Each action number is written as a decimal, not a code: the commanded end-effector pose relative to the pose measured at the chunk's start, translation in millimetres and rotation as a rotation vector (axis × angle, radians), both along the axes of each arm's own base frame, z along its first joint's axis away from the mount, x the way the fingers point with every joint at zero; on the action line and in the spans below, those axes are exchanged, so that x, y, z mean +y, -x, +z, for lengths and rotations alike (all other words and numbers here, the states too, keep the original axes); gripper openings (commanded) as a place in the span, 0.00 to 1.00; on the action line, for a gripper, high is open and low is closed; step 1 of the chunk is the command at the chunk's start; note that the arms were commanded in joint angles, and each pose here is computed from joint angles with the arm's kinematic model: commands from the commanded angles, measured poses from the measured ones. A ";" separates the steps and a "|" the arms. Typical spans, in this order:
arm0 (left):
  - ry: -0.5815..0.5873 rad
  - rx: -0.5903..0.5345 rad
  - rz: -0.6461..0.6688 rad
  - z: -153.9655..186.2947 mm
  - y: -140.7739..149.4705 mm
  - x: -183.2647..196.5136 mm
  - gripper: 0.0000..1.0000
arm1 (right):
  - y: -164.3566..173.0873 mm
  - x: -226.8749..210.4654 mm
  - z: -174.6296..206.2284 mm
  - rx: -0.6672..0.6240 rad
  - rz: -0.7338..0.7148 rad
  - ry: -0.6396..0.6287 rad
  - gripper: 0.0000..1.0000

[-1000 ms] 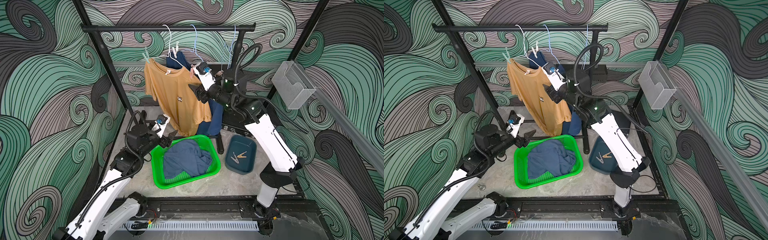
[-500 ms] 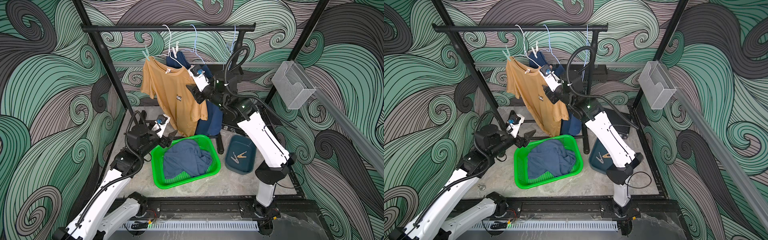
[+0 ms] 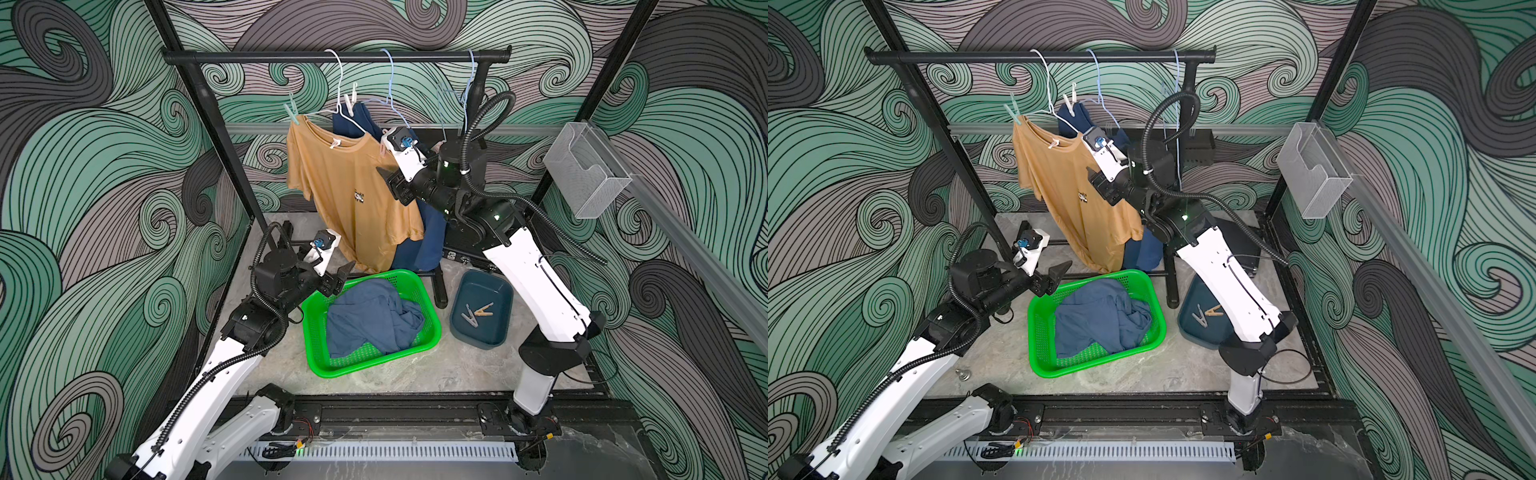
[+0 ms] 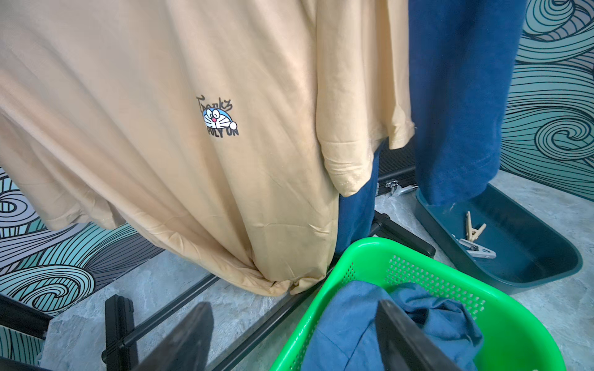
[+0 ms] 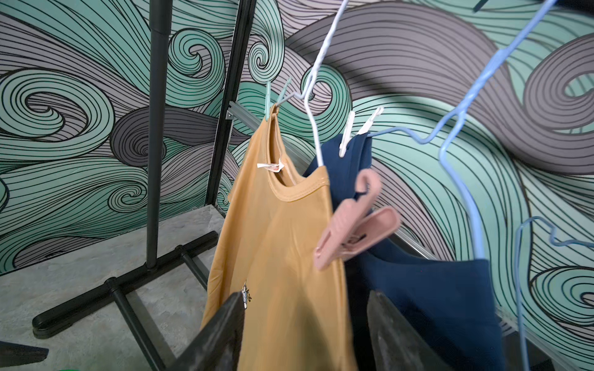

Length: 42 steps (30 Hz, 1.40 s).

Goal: Remove the clothespins securing t-shirts to the hanger
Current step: Pick up the hanger from the clothes rail.

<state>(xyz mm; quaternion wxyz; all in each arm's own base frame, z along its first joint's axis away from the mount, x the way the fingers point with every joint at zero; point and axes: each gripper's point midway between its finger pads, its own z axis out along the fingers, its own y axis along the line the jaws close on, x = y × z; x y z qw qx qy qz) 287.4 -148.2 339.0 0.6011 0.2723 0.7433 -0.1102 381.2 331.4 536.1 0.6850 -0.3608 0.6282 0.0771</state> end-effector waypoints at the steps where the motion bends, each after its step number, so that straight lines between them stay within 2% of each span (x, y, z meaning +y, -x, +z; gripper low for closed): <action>1: 0.007 -0.019 0.001 4.9 -0.8 -1.1 0.79 | 8.0 -14.5 24.6 -0.073 -0.029 -0.025 0.65; 5: 0.008 -0.016 -0.002 4.4 -1.6 -2.0 0.79 | -3.8 -11.7 11.6 -0.045 -0.042 -0.013 0.68; 15: -0.018 -0.015 0.009 -0.4 2.4 2.9 0.79 | -27.1 9.8 -20.6 0.033 -0.027 -0.006 0.67; 18: -0.021 -0.013 0.011 -1.6 3.7 3.8 0.79 | -29.2 14.3 -23.1 0.050 -0.014 -0.020 0.61; 22: -0.030 -0.012 0.014 -2.8 4.4 5.0 0.79 | -25.5 15.8 -19.4 0.065 0.005 -0.048 0.48; 27: -0.030 -0.016 0.015 -1.8 4.6 5.6 0.79 | -15.1 10.3 -5.5 0.062 0.019 -0.088 0.41; 33: -0.018 -0.015 0.008 0.1 3.9 3.3 0.79 | -9.6 8.1 0.0 0.065 0.031 -0.105 0.16; 40: -0.021 -0.018 0.012 1.8 5.4 4.9 0.79 | -14.5 6.2 0.1 0.064 0.003 -0.112 0.09; 42: -0.021 -0.019 0.011 2.1 5.4 4.8 0.79 | -14.1 5.4 4.9 0.061 -0.003 -0.134 0.05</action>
